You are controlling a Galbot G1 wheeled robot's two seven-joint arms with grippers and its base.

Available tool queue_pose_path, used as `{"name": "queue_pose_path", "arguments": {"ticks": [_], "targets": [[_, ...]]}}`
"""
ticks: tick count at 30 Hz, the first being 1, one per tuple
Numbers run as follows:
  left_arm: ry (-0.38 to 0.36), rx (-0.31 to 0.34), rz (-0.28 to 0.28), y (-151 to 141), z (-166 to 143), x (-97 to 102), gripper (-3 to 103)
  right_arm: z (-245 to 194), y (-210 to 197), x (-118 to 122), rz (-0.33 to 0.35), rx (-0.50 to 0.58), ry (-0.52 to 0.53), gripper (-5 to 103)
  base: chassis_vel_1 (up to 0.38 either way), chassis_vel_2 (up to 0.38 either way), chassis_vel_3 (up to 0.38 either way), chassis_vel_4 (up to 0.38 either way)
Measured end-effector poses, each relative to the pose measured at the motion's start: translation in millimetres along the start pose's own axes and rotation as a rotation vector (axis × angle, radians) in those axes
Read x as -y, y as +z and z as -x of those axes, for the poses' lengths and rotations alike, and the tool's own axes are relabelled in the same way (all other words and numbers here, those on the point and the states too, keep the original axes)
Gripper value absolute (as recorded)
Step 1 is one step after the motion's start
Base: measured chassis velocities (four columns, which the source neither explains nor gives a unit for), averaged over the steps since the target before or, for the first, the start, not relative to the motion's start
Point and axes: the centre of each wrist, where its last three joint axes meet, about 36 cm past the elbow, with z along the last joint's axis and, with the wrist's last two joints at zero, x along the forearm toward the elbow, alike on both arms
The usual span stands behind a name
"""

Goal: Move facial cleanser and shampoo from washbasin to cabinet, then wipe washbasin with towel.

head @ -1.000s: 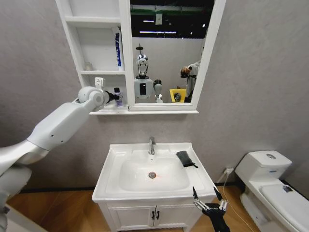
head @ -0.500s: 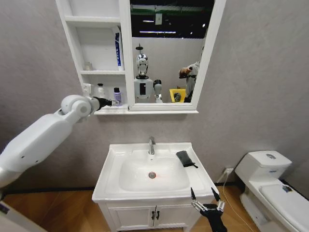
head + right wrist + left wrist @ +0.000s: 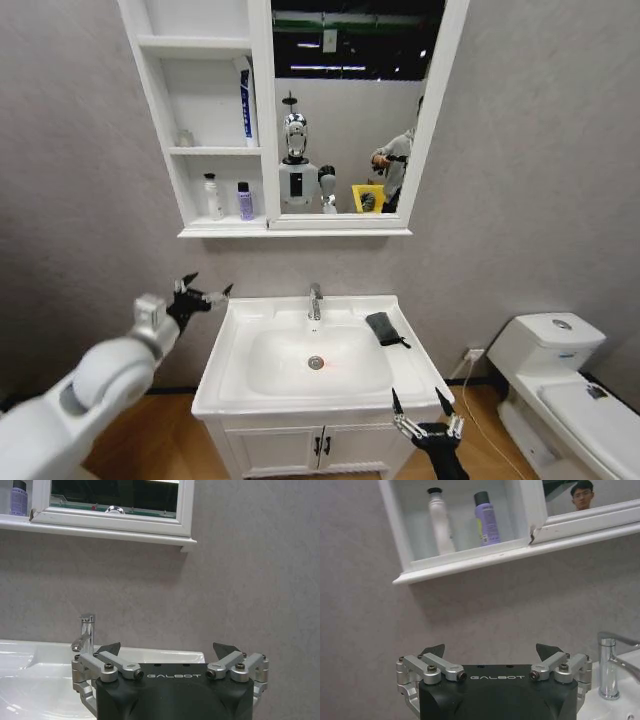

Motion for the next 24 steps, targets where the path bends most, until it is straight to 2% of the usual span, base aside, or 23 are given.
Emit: {"name": "queue_pose_path", "arguments": {"ticks": [3, 4, 5, 8, 9, 11, 12, 13, 17, 20, 24], "targets": [[-0.076, -0.007, 0.018, 43.1, -48.4, -2.0, 100, 2.4, -4.5, 1.6, -0.009, 0.002, 0.001, 100, 0.000, 0.000, 0.000, 0.000], [-0.076, -0.007, 0.018, 43.1, -48.4, -2.0, 100, 2.4, -4.5, 1.6, -0.009, 0.002, 0.001, 100, 0.000, 0.000, 0.000, 0.000], [-0.089, -0.016, 0.016, 54.0, -62.7, 0.2, 100, 2.8, -4.9, 2.2, -0.011, 0.001, -0.001, 100, 0.000, 0.000, 0.000, 0.000], [-0.115, -0.051, -0.030, 74.4, -102.7, 14.5, 100, 2.9, -6.8, 3.9, -0.009, -0.004, -0.012, 100, 0.000, 0.000, 0.000, 0.000], [-0.115, -0.051, -0.030, 74.4, -102.7, 14.5, 100, 2.9, -6.8, 3.9, -0.009, -0.004, -0.012, 100, 0.000, 0.000, 0.000, 0.000], [-0.147, -0.065, -0.083, 79.9, -123.2, 24.9, 100, 2.9, -8.7, 4.9, 0.001, -0.007, -0.022, 100, 0.000, 0.000, 0.000, 0.000], [-0.147, -0.065, -0.083, 79.9, -123.2, 24.9, 100, 2.9, -8.7, 4.9, 0.001, -0.007, -0.022, 100, 0.000, 0.000, 0.000, 0.000], [-0.175, -0.065, -0.123, 78.6, -134.7, 30.4, 100, 3.4, -10.5, 5.6, 0.012, -0.009, -0.023, 100, 0.000, 0.000, 0.000, 0.000], [-0.193, -0.044, -0.150, 70.0, -140.7, 31.7, 100, 3.9, -12.5, 6.0, 0.020, -0.007, -0.026, 100, 0.000, 0.000, 0.000, 0.000], [-0.191, -0.016, -0.181, 53.0, -140.2, 29.0, 100, 3.9, -13.7, 5.3, 0.031, -0.012, -0.030, 100, 0.000, 0.000, 0.000, 0.000], [-0.187, -0.012, -0.192, 48.9, -138.9, 28.3, 100, 3.6, -13.6, 4.7, 0.036, -0.016, -0.031, 100, 0.000, 0.000, 0.000, 0.000]]}}
